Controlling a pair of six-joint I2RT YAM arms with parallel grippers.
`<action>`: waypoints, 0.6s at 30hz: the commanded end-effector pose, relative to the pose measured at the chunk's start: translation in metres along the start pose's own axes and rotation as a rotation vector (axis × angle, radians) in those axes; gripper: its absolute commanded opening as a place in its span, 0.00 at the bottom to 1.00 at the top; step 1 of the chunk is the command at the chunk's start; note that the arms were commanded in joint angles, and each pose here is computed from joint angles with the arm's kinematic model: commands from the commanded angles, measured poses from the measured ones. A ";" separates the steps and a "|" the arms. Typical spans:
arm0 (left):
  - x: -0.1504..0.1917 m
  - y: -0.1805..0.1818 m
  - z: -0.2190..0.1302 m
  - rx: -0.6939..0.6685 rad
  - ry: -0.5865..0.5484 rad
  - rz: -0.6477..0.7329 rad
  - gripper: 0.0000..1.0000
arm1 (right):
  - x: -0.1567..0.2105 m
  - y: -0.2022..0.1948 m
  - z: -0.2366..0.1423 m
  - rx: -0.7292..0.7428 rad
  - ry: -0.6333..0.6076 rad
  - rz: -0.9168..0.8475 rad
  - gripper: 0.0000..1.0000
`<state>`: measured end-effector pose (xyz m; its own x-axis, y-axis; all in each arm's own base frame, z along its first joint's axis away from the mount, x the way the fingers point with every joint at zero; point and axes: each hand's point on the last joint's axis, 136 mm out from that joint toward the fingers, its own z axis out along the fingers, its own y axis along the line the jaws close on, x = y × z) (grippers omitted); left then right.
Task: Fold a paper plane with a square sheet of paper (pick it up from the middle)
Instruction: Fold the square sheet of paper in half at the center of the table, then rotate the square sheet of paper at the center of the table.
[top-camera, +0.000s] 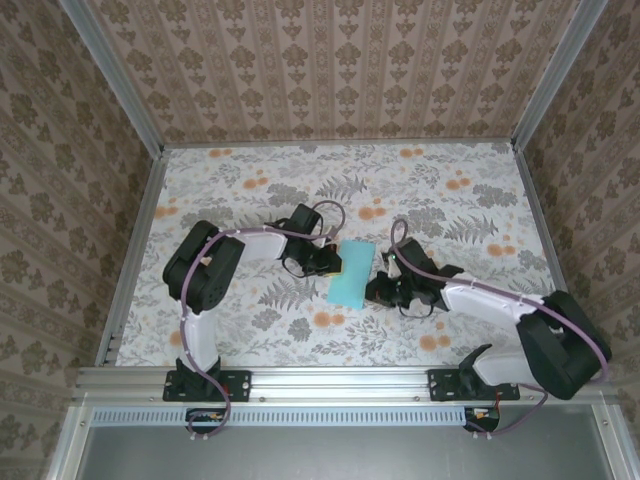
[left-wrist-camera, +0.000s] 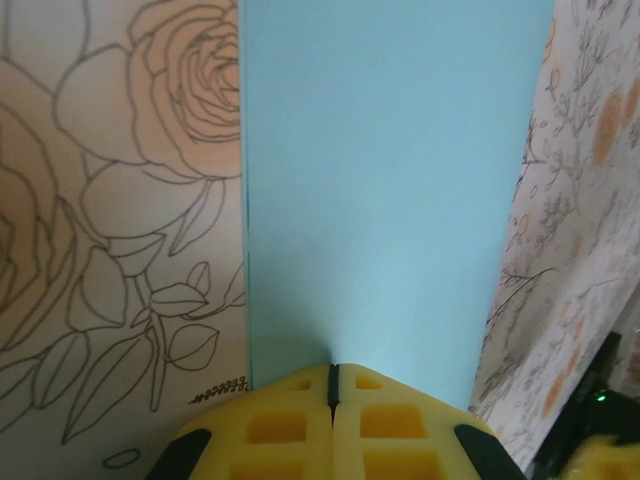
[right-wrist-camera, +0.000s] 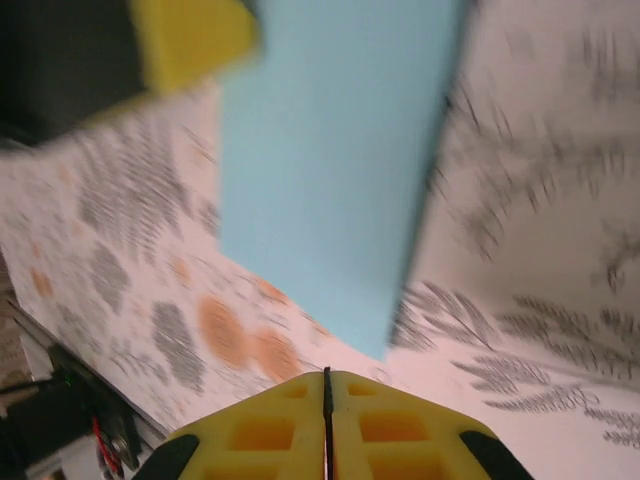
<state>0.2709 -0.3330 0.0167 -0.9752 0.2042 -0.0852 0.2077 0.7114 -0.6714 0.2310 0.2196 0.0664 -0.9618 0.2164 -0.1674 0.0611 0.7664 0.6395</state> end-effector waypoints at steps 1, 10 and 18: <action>0.044 0.086 -0.001 -0.354 0.165 0.014 0.00 | -0.042 0.001 -0.024 0.104 -0.165 -0.052 0.14; -0.004 0.050 -0.030 -0.247 0.111 0.297 0.00 | -0.099 0.010 0.007 0.139 -0.192 -0.062 0.16; -0.033 0.024 -0.058 -0.143 -0.021 0.266 0.00 | -0.127 0.031 0.065 0.043 -0.094 -0.044 0.13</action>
<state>0.3056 -0.2864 0.0249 -0.8783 0.4222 -0.2242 0.4764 0.7346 -0.4831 0.3539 0.2356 0.0473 -0.9331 0.2553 -0.2533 0.0845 0.8402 0.5356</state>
